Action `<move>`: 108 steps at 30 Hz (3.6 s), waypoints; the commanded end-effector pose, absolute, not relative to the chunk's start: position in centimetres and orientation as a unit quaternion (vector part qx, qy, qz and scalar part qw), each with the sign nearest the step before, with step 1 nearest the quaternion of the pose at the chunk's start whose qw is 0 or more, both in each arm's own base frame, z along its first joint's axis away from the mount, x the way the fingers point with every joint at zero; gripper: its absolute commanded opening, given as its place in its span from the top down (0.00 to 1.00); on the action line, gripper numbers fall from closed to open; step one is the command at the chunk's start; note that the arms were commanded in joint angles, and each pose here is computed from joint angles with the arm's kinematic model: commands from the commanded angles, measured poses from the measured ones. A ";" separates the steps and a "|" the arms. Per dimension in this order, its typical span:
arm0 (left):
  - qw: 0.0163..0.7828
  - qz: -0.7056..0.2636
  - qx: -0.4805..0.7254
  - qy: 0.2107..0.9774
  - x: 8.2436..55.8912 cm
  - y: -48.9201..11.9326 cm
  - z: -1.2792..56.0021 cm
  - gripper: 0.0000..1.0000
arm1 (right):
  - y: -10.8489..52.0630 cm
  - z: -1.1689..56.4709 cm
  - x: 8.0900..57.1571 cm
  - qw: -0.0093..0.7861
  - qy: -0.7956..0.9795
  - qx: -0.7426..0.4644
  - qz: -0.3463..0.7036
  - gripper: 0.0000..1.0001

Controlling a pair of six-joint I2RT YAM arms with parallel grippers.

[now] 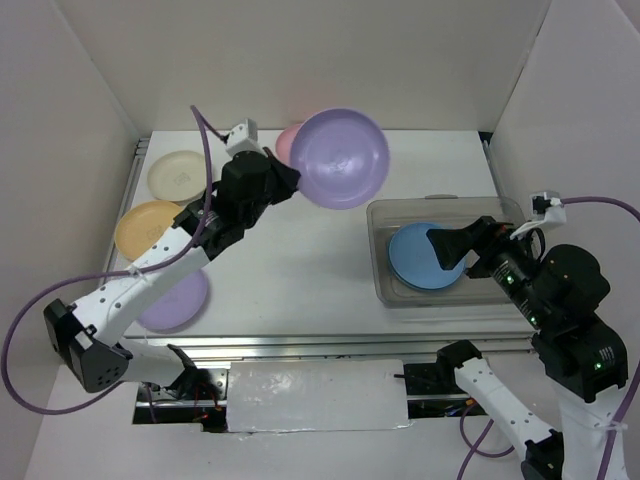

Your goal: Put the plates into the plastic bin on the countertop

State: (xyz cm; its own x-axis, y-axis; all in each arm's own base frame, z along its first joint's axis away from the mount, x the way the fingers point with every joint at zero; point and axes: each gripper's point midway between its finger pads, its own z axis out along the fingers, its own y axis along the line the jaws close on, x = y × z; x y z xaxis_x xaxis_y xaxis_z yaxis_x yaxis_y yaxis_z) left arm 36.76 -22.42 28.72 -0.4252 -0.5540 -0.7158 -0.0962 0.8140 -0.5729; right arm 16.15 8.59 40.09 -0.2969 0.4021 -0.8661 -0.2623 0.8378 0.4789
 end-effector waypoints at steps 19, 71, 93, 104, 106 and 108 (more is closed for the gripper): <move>0.327 -0.288 0.076 0.897 36.3 -51.8 16.2 1.00 | 0.2 47.3 10.7 0.690 0.655 0.207 0.228 0.00; 0.438 -0.218 -0.337 0.804 63.7 -17.9 10.9 0.01 | 11.9 35.2 14.5 0.548 0.751 0.012 0.368 0.00; 0.389 -0.159 -0.361 0.833 65.0 -17.9 0.4 0.70 | 13.1 35.1 14.9 0.537 0.752 -0.017 0.381 0.00; 0.487 -0.167 -0.309 0.800 57.2 -17.3 15.0 1.00 | 12.1 35.7 14.5 0.553 0.749 -0.009 0.365 0.00; 0.547 -0.182 -0.225 0.786 53.4 -19.4 22.9 1.00 | 11.5 36.0 14.4 0.563 0.745 -0.002 0.357 0.00; 0.560 -0.215 -0.174 0.781 50.0 -21.3 28.2 1.00 | 11.2 35.9 14.4 0.566 0.746 0.004 0.352 0.00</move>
State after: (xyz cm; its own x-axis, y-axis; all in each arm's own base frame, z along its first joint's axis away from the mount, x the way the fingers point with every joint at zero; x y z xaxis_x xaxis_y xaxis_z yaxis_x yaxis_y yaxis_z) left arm 51.62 -17.11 11.09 -0.5044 -0.5668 -0.6514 -0.3627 0.8237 -0.4359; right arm 14.86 12.04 33.87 -0.4323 0.3903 -0.8129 -0.3723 0.7438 0.5551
